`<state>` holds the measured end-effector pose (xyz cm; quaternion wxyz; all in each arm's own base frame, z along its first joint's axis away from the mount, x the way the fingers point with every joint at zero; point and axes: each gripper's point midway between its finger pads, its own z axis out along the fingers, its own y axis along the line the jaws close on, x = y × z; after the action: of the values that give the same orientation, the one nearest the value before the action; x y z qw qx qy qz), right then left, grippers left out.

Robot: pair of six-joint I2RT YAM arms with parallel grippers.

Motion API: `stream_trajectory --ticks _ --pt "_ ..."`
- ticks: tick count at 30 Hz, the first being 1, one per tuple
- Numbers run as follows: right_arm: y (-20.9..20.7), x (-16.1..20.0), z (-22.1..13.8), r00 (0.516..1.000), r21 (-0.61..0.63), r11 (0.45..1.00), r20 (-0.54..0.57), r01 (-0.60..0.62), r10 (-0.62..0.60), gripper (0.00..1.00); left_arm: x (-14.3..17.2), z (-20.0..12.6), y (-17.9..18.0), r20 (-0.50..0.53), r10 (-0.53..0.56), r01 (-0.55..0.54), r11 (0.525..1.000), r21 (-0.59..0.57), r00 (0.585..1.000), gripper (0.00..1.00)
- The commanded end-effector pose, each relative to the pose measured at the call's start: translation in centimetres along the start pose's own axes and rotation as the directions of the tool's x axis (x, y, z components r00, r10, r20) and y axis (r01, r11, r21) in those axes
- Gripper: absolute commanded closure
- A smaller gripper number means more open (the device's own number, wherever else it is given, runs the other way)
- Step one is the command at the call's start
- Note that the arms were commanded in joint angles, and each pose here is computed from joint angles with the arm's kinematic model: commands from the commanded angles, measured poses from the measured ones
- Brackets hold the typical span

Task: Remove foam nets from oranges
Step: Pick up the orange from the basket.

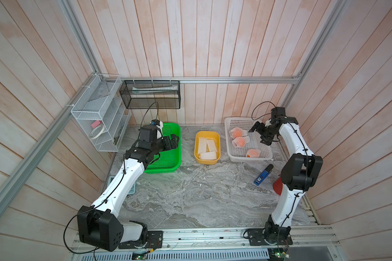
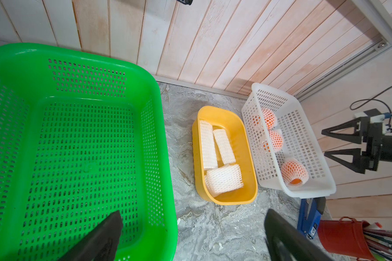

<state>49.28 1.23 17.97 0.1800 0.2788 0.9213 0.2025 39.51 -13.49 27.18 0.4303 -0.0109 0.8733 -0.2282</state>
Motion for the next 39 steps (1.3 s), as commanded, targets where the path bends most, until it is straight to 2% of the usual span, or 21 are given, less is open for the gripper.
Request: stream_trajectory --ticks 1,6,13,22,34,39 --pt "-0.6 1.8 -0.7 0.998 0.029 0.999 -0.06 -0.025 0.027 0.04 0.7 -0.4 0.0 -0.002 0.048 -0.048 0.999 0.009 0.999 0.0" --pt "-2.7 3.7 0.4 0.993 0.112 0.993 -0.117 -0.023 0.036 0.04 1.4 0.0 0.7 -0.007 0.067 -0.067 0.998 -0.007 0.998 0.0" --pt "-4.3 4.1 2.6 0.985 0.19 0.981 -0.16 -0.035 0.066 0.05 0.9 0.0 0.9 0.002 0.106 -0.106 0.994 0.006 0.994 0.0" --pt "-6.5 5.9 6.3 0.966 0.286 0.958 -0.244 -0.011 0.084 0.06 0.9 0.5 2.6 0.012 0.044 -0.044 0.999 0.011 0.999 0.0" --pt "-7.9 6.3 8.3 0.952 0.339 0.941 -0.288 0.003 0.101 0.07 1.5 0.6 4.0 0.004 0.035 -0.035 0.999 -0.021 0.999 0.0" --pt "-8.9 6.5 8.8 0.944 0.369 0.929 -0.319 0.038 0.088 0.13 1.5 0.7 4.5 0.005 0.036 -0.036 0.999 -0.035 0.999 0.0"
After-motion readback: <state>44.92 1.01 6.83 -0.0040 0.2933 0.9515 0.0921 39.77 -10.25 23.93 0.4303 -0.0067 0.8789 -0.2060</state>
